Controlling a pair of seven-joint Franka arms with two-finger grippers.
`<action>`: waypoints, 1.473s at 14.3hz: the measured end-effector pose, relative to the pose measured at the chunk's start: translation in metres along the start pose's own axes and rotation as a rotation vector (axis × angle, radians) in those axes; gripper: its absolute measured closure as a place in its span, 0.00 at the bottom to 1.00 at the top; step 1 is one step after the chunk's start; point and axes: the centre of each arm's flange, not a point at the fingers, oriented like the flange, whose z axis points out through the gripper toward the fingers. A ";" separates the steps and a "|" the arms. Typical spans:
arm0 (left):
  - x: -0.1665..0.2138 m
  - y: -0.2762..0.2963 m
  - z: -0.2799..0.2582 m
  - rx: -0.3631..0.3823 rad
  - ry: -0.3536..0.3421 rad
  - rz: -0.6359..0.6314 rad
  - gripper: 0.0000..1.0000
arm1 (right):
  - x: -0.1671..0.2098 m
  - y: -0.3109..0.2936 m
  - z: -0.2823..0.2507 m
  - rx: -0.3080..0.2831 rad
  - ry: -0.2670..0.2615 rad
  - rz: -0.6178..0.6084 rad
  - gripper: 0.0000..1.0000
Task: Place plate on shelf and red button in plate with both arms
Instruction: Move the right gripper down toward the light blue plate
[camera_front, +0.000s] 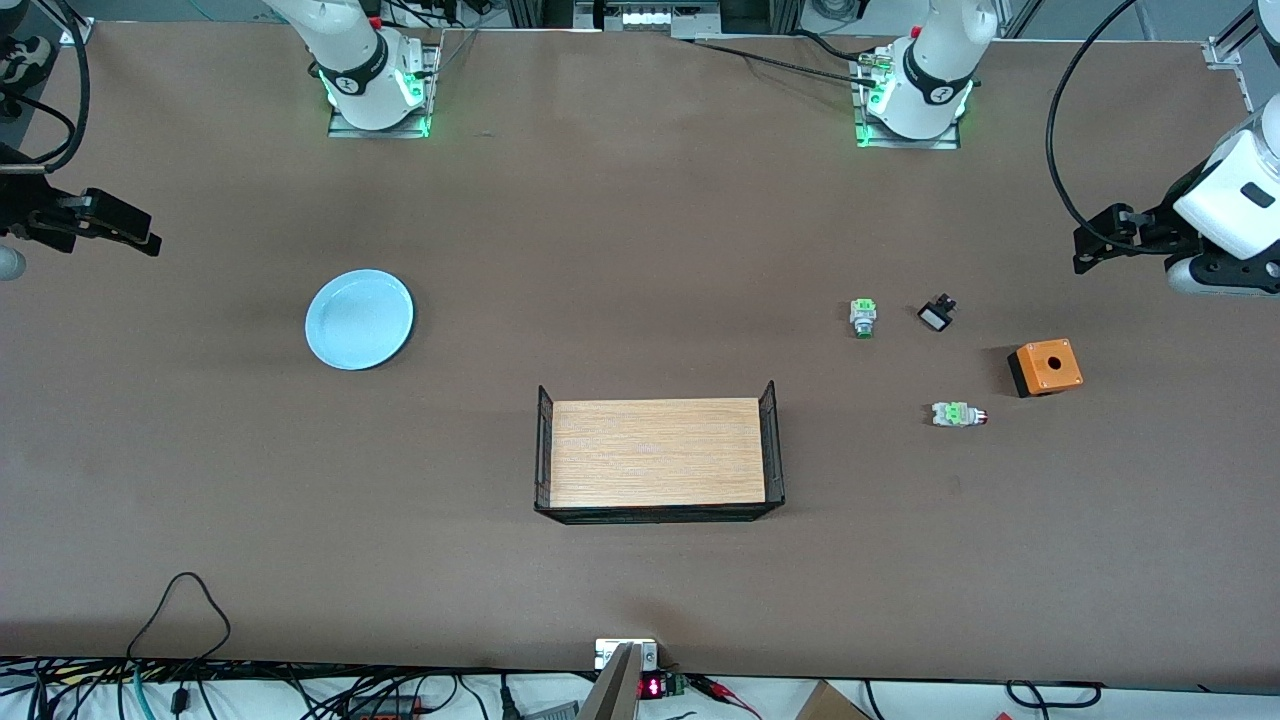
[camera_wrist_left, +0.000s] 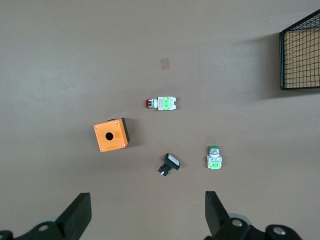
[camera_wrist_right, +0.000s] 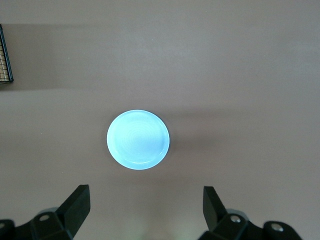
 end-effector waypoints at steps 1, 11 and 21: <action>0.000 0.000 0.000 0.000 0.000 0.000 0.00 | 0.000 0.000 0.000 0.000 0.000 0.000 0.00; 0.000 0.000 0.000 0.000 0.000 0.000 0.00 | 0.013 -0.018 0.028 -0.006 -0.050 -0.031 0.00; 0.000 0.000 -0.001 0.000 0.002 0.000 0.00 | 0.063 -0.030 0.112 -0.076 -0.086 -0.042 0.00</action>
